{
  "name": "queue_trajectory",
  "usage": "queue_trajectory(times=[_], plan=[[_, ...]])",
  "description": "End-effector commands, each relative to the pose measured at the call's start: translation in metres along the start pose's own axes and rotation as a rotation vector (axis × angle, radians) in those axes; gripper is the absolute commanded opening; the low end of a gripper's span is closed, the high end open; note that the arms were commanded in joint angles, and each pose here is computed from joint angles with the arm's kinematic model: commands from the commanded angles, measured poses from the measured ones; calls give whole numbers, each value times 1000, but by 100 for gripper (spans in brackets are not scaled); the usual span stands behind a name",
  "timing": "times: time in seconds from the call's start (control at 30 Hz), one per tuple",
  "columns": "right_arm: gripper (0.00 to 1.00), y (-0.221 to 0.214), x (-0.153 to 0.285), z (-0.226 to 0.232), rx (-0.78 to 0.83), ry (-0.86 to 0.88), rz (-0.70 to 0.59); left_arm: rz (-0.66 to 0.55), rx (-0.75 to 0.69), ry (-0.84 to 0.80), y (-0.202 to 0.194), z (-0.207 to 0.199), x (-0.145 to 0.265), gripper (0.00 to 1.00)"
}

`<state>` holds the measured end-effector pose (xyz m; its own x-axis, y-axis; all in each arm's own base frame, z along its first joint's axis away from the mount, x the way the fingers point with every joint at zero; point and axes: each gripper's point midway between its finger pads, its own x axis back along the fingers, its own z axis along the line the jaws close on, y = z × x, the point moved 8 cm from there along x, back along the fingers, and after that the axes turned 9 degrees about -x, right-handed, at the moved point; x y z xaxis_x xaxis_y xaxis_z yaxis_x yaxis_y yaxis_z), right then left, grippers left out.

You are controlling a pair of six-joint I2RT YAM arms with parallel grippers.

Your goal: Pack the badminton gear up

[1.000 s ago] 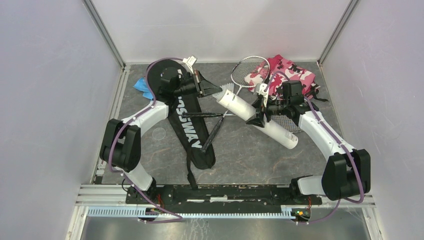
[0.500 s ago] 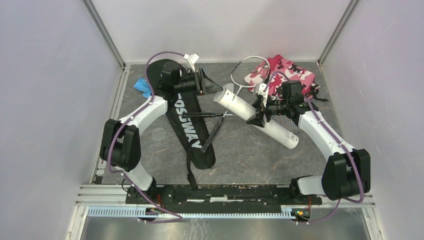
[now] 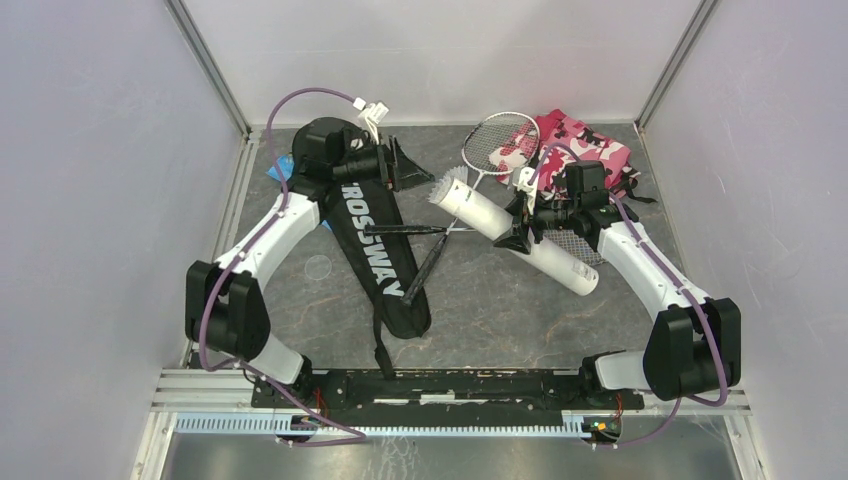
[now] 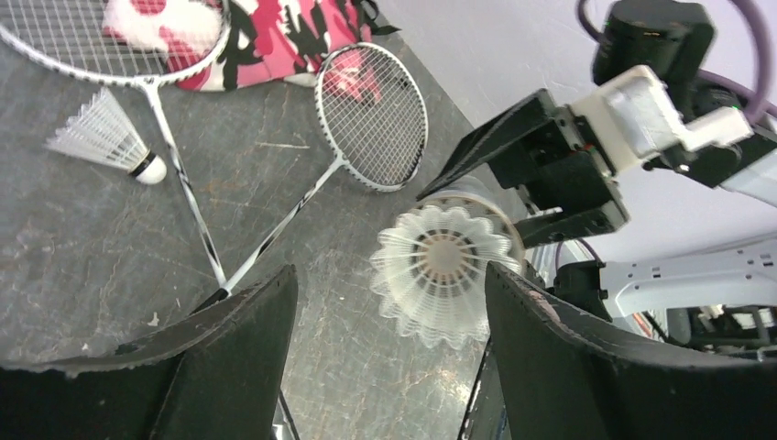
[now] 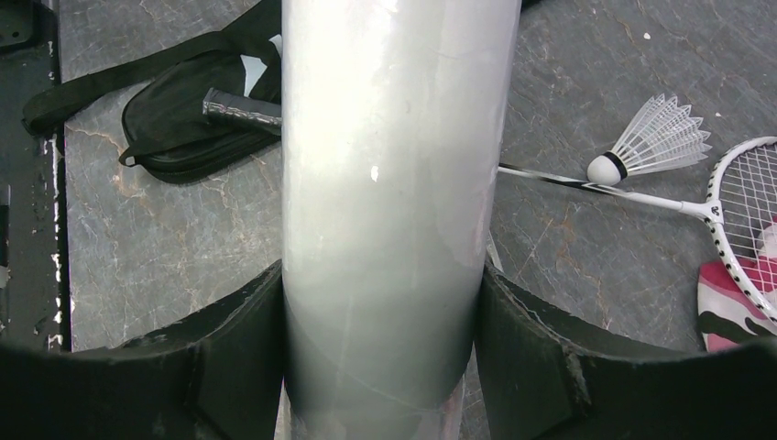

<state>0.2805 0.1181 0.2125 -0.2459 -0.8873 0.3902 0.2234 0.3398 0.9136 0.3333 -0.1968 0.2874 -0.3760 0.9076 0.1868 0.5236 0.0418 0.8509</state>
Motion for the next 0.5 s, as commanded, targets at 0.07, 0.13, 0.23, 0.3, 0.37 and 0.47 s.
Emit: queue_trajectory(times=[0.07,0.13,0.23,0.3,0.37,0.47], plan=[[38,10,2,-2,48,9,-29,-49,-231,-107,24,-32,19,80],[38,10,2,-1,49,12,-28,-40,-236,-127,21,-35,17,79],[38,10,2,-1,49,14,-28,-29,-245,-141,17,-37,12,78],[38,10,3,-1,48,12,-28,-14,-244,-155,13,-39,6,77],[38,10,2,-1,48,13,-28,6,-240,-174,7,-42,0,75],[38,10,3,-1,48,11,-28,39,-241,-210,-2,-48,-9,70]])
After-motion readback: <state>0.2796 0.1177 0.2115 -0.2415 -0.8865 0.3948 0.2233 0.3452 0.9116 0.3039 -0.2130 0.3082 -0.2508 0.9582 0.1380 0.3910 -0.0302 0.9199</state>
